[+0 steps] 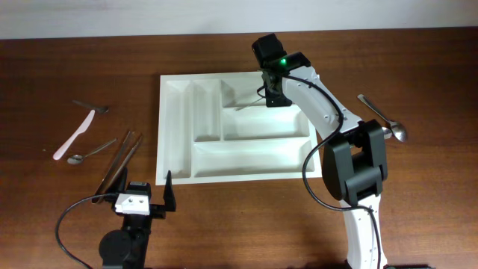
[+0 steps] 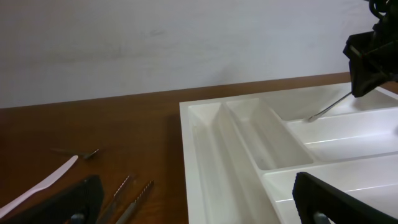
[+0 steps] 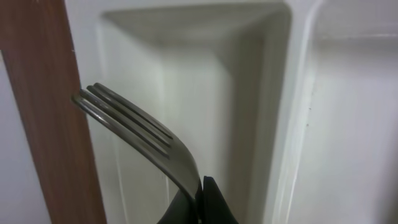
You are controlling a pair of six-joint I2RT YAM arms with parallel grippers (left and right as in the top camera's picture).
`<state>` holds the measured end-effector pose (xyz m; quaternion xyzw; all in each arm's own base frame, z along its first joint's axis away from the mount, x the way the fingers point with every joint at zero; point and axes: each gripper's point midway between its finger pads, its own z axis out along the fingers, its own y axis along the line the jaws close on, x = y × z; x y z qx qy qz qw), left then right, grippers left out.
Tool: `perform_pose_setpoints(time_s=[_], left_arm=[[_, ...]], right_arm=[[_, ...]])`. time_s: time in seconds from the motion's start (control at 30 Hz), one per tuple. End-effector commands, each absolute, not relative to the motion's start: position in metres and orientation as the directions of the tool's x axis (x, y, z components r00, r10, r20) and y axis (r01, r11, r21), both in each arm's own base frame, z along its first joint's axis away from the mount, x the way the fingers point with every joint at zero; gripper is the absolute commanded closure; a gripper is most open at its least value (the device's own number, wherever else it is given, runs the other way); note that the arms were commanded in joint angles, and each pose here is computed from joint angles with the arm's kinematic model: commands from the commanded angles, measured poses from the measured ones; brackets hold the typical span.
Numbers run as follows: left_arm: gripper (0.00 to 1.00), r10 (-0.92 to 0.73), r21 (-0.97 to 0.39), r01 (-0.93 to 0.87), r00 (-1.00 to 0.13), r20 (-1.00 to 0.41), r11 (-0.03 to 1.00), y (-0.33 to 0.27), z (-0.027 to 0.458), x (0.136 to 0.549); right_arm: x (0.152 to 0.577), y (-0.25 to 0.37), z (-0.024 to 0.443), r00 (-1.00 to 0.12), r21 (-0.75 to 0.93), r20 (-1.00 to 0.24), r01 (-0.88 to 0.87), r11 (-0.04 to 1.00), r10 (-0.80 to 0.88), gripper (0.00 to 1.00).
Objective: Pack container
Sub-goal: 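Carry the fork with the right gripper into the tray's top-right compartment, then release the fork and move the right gripper back to the spoons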
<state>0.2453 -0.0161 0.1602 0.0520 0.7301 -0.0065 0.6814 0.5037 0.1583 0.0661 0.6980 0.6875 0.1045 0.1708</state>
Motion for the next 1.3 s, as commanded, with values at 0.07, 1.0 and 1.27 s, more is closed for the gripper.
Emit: perform_pose_setpoints(time_s=[0.07,1.0,1.27], left_arm=[[0.01,0.086,0.08,0.087,-0.064,-0.994,0.993,-0.016,0.158,0.245],[0.01,0.086,0.08,0.087,-0.064,-0.994,0.993,-0.016,0.158,0.245],[0.01,0.086,0.08,0.087,-0.064,-0.994,0.993,-0.016,0.158,0.245]], right_arm=[[0.527,0.152,0.076,-0.004,0.469,-0.144,0.88,0.072,0.99,0.41],[0.478,0.013,0.159,-0.906,0.069,-0.231,0.348,0.935,0.354,0.05],[0.439,-0.07,0.122,-0.836,0.001,-0.079,0.544,0.839,0.543,0.08]])
